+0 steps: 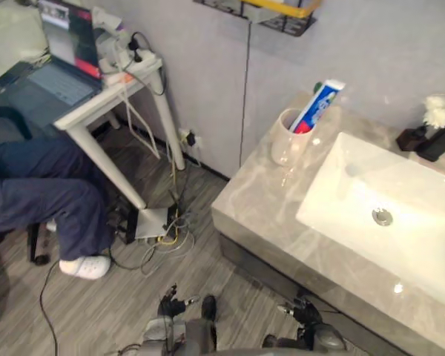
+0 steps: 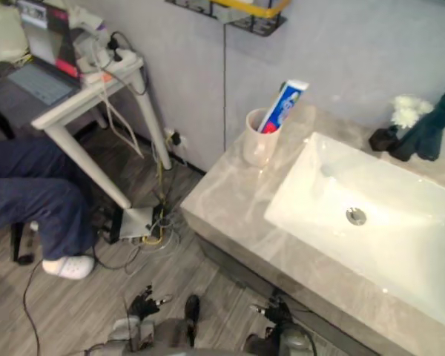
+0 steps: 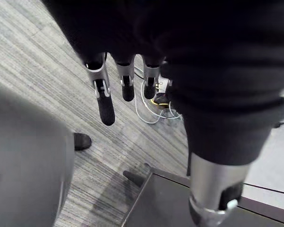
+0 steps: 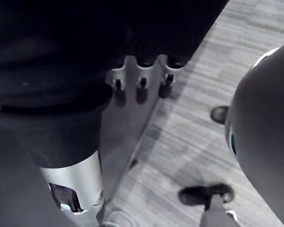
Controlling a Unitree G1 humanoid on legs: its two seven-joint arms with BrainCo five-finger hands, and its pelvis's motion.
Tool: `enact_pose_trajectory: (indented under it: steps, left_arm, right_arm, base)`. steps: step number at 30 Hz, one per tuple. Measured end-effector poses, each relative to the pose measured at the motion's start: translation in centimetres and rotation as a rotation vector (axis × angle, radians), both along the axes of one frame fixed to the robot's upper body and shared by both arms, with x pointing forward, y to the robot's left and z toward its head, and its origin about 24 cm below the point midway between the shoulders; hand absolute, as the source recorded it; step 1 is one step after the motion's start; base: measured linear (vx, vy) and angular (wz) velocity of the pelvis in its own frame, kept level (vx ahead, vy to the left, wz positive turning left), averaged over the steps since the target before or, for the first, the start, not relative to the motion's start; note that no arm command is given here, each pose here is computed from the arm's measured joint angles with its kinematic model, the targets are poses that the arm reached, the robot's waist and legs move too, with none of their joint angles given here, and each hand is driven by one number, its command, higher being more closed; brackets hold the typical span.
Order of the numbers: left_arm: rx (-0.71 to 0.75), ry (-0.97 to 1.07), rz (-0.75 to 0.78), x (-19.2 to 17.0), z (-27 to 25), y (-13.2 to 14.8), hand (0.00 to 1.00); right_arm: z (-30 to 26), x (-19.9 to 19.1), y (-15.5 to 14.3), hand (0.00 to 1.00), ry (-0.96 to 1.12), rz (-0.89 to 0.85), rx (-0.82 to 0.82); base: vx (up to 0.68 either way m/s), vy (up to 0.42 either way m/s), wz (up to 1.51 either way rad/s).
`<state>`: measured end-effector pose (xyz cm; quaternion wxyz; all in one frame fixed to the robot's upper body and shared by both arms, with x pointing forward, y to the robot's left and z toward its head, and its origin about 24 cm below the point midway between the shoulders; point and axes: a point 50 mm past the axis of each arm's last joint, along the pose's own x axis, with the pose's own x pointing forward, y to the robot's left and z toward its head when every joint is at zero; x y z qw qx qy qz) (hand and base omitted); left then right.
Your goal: Organize washtable
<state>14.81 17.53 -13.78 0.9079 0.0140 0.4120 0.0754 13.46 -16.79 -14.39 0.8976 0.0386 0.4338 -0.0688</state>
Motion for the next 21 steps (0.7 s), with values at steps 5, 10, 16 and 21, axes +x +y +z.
enact_pose_trajectory:
  steps: [5, 10, 16, 21]
  left_arm:
    - [0.012, -0.005, -0.095, 0.6, 0.1, -1.0, 0.0]
    - [0.034, 0.003, -0.153, 0.8, 0.1, -1.3, 0.0]
    - [0.049, 0.06, -0.16, -1.1, -0.7, -0.7, 0.0]
    - [0.062, 0.087, -0.168, -1.7, -1.0, -0.4, 0.0]
  right_arm:
    - [0.2, 0.1, 0.1, 0.0, -0.016, -0.013, 0.005]
    - [0.0, -0.5, -0.5, 0.0, 0.0, -0.037, 0.0]
    - [-0.1, -0.3, -0.5, 0.0, 0.004, -0.03, -0.002]
    - [-0.2, 0.0, -0.3, 0.0, 0.013, -0.013, -0.004]
  base:
    - [-0.07, 0.106, 0.98]
    - [-0.02, 0.111, 0.39]
    - [-0.13, 0.006, 0.18]
    - [-0.08, -0.062, 0.01]
